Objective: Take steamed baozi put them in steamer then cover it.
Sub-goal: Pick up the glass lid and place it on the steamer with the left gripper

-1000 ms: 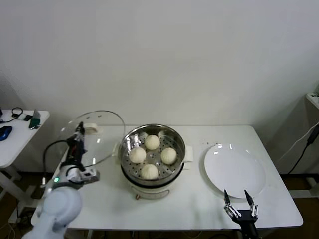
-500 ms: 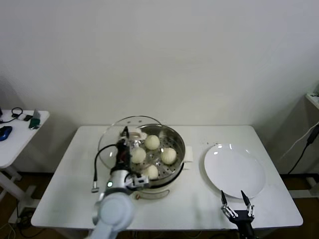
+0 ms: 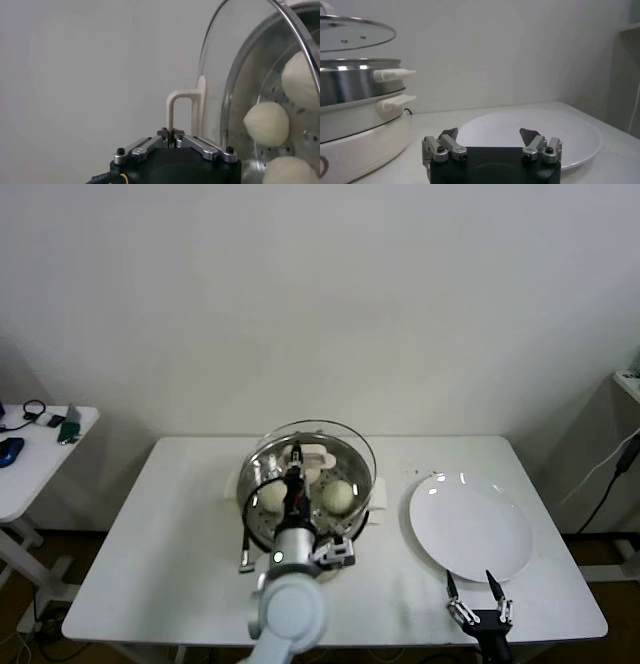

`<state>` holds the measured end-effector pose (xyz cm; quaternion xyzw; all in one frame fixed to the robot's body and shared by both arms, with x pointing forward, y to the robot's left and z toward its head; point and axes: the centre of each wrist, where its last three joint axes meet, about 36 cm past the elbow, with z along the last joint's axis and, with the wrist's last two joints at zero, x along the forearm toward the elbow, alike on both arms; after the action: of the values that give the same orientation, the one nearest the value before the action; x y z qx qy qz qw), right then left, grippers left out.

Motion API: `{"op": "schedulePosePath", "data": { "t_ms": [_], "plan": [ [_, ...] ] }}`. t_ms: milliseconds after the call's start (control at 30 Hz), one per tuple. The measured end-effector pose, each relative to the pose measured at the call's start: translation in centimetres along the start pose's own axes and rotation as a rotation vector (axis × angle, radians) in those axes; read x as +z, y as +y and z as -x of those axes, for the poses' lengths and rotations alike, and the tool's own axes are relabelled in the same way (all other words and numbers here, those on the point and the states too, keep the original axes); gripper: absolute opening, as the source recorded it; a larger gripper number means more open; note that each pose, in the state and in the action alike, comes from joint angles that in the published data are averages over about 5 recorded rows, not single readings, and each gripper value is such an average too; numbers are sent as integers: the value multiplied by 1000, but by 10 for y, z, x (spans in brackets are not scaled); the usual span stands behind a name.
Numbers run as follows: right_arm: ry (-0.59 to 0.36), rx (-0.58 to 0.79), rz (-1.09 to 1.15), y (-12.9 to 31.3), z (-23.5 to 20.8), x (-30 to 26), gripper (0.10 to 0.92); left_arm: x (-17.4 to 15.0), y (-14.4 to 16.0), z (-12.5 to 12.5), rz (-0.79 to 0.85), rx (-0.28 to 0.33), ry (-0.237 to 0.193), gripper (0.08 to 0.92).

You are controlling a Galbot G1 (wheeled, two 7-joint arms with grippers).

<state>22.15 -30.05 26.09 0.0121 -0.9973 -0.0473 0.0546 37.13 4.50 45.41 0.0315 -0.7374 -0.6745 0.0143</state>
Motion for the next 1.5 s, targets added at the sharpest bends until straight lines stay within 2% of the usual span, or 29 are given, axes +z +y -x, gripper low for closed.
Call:
{"op": "schedulePosePath", "data": {
  "t_ms": [633, 1500],
  "plan": [
    [-8, 11, -8, -7, -5, -3, 823, -5, -21, -1, 47, 41, 16, 137],
    [-26, 14, -19, -12, -10, -11, 823, -2, -40, 4, 87, 35, 11, 137]
  ]
}}
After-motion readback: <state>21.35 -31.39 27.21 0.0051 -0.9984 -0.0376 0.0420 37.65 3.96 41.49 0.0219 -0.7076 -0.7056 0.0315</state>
